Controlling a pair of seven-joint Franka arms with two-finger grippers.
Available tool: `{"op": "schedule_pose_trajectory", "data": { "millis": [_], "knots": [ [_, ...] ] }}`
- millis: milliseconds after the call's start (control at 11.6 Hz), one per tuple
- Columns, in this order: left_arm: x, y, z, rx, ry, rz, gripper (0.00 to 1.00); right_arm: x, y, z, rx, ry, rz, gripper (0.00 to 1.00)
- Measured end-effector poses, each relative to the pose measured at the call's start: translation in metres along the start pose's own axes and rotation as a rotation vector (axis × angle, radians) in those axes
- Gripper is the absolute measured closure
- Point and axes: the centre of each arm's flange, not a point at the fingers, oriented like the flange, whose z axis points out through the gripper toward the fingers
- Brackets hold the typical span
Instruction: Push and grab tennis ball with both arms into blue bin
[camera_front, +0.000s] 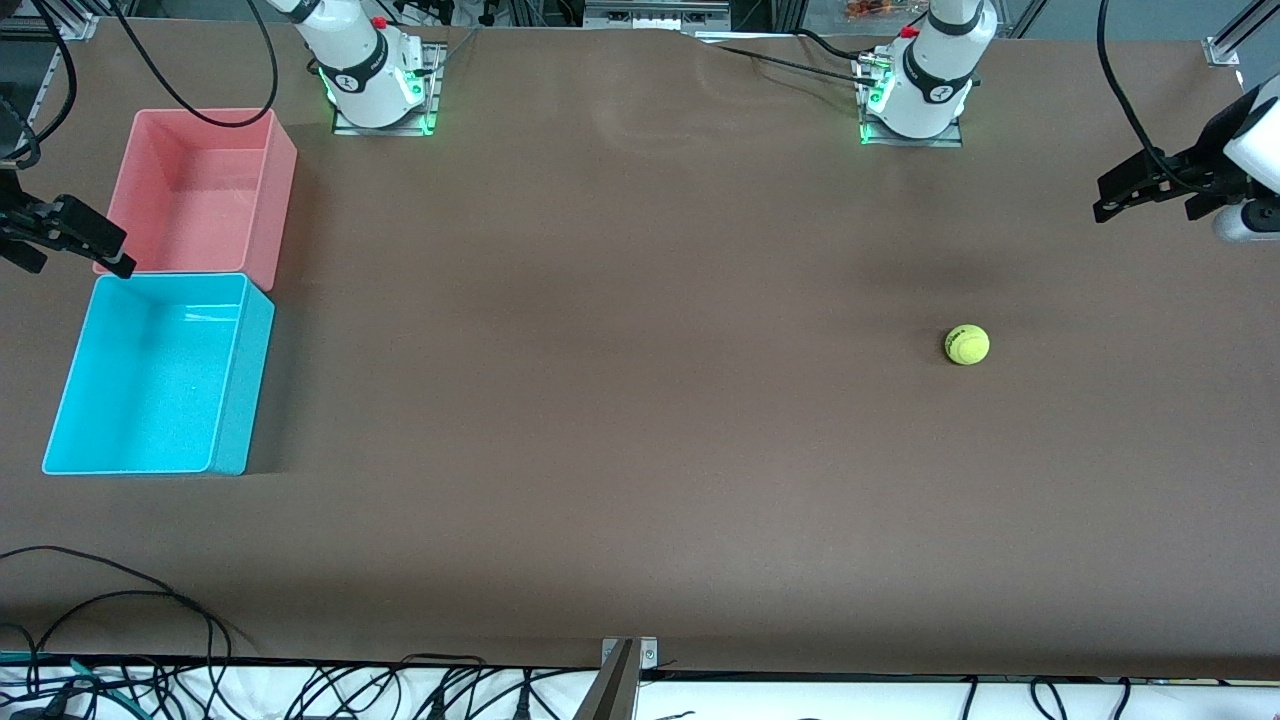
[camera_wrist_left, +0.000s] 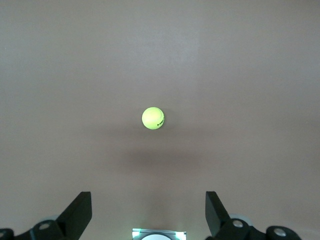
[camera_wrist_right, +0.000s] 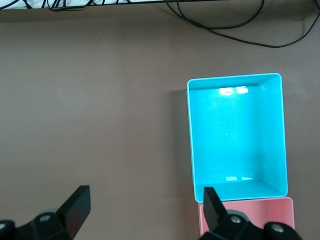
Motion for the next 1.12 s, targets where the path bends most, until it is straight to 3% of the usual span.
{"op": "schedule_pose_trajectory", "data": {
  "millis": [1123],
  "knots": [
    [-0.0001, -0.0028, 0.0003, -0.005, -0.003, -0.005, 0.00, 0.0005, 0.0001, 0.0001, 0.000, 0.002, 0.000, 0.00]
  ]
}}
